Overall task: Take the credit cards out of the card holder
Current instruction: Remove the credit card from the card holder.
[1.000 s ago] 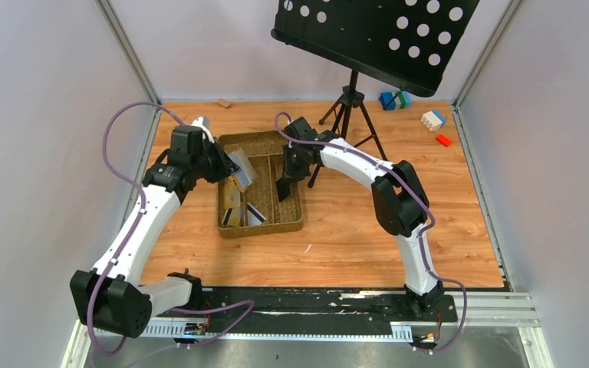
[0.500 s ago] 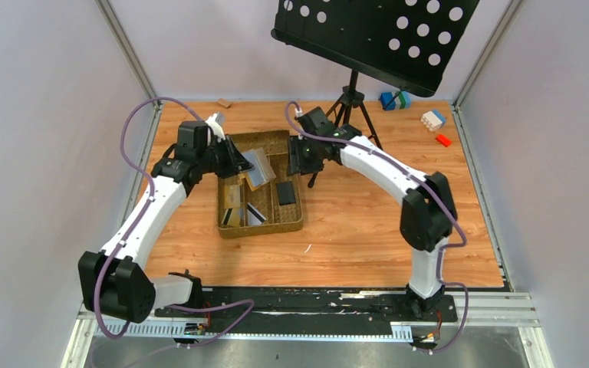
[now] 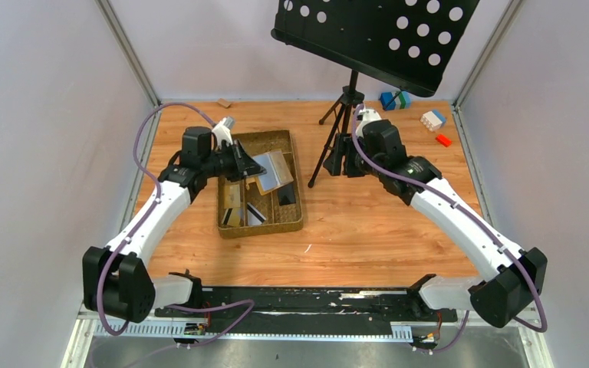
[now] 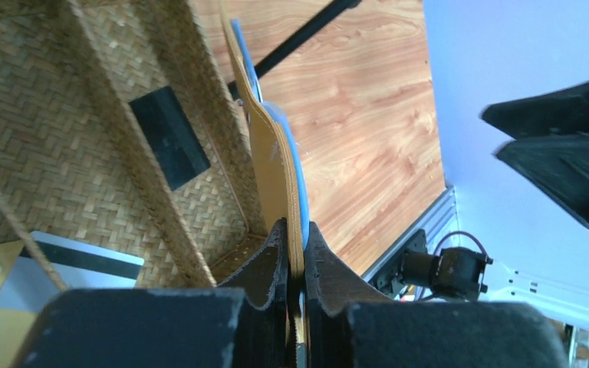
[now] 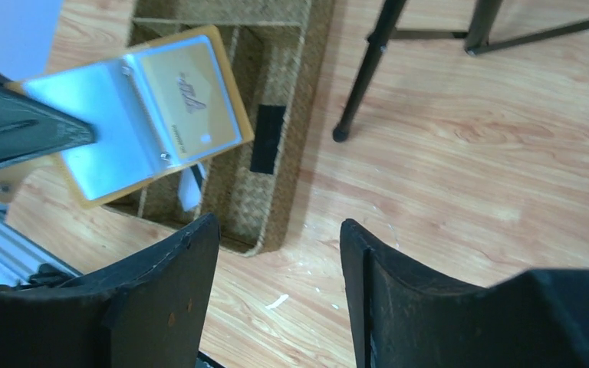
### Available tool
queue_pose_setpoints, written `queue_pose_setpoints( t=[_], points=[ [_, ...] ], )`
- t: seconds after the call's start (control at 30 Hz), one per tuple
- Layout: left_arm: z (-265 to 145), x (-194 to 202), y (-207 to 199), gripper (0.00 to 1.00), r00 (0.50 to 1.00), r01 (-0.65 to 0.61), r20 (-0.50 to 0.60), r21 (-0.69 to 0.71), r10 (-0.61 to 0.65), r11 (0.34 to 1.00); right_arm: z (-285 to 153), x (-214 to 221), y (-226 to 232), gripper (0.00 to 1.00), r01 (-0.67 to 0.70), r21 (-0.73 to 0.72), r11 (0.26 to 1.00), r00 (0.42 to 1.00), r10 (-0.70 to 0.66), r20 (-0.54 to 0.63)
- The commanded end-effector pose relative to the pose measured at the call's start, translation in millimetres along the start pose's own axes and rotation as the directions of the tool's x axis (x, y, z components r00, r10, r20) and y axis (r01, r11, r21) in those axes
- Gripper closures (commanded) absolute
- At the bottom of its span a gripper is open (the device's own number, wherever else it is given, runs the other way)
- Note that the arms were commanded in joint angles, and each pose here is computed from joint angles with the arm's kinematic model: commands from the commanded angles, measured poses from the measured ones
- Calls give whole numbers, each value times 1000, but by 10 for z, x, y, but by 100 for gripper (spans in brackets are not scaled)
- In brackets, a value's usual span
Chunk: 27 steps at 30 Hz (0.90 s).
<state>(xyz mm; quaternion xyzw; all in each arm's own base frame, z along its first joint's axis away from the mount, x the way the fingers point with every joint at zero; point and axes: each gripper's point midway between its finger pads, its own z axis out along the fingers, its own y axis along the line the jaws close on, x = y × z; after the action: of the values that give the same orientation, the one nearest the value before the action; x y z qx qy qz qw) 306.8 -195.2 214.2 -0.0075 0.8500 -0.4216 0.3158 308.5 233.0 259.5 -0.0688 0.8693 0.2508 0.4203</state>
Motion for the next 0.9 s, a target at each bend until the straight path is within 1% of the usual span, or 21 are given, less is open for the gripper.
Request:
queue_pose_setpoints(
  t=[0.0,0.03,0.07,0.1,0.17,0.2,0.27,0.3,0.33,0.53,0.7,0.8,0.87],
  points=[
    [-2,-42,-363,100,996,-84,23,121,82,989,82,117,-211,43,-17,64,998,1000,16,14],
    [11,-21,-400,100,996,-93,16,128,92,987,68,162,-210,42,-10,46,999,1000,10,-7],
    [20,-3,-437,100,995,-101,11,133,100,986,42,218,-177,35,-5,3,1000,999,5,-48],
    [29,15,-471,100,994,-108,7,135,108,985,12,244,-170,33,-17,-29,999,997,14,-76],
    [50,70,-557,100,992,-128,-2,146,129,981,-38,248,-221,32,-72,-59,996,995,67,-79],
    [60,97,-604,100,990,-137,-6,155,140,978,-54,290,-264,25,-111,-77,991,991,105,-80],
    [88,165,-714,100,987,-154,-19,168,159,974,-120,258,-287,9,-183,-164,969,983,176,-58],
    [100,201,-763,100,986,-158,-28,171,165,973,-155,237,-294,6,-213,-192,958,977,207,-50],
    [111,240,-811,100,985,-159,-38,173,168,972,-190,221,-305,4,-226,-204,953,974,222,-45],
    [171,440,-1023,100,981,-158,-83,175,175,972,-385,197,-240,5,-145,-232,962,989,143,-26],
    [128,459,-1113,100,978,-176,-83,158,190,972,-484,263,-108,5,-96,-264,960,995,98,-7],
    [52,422,-1141,100,977,-189,-77,141,201,972,-496,350,-59,6,-123,-294,948,992,122,-20],
    [-6,359,-1198,100,975,-206,-54,142,216,968,-524,362,-27,7,-119,-311,943,993,119,-18]
  ],
)
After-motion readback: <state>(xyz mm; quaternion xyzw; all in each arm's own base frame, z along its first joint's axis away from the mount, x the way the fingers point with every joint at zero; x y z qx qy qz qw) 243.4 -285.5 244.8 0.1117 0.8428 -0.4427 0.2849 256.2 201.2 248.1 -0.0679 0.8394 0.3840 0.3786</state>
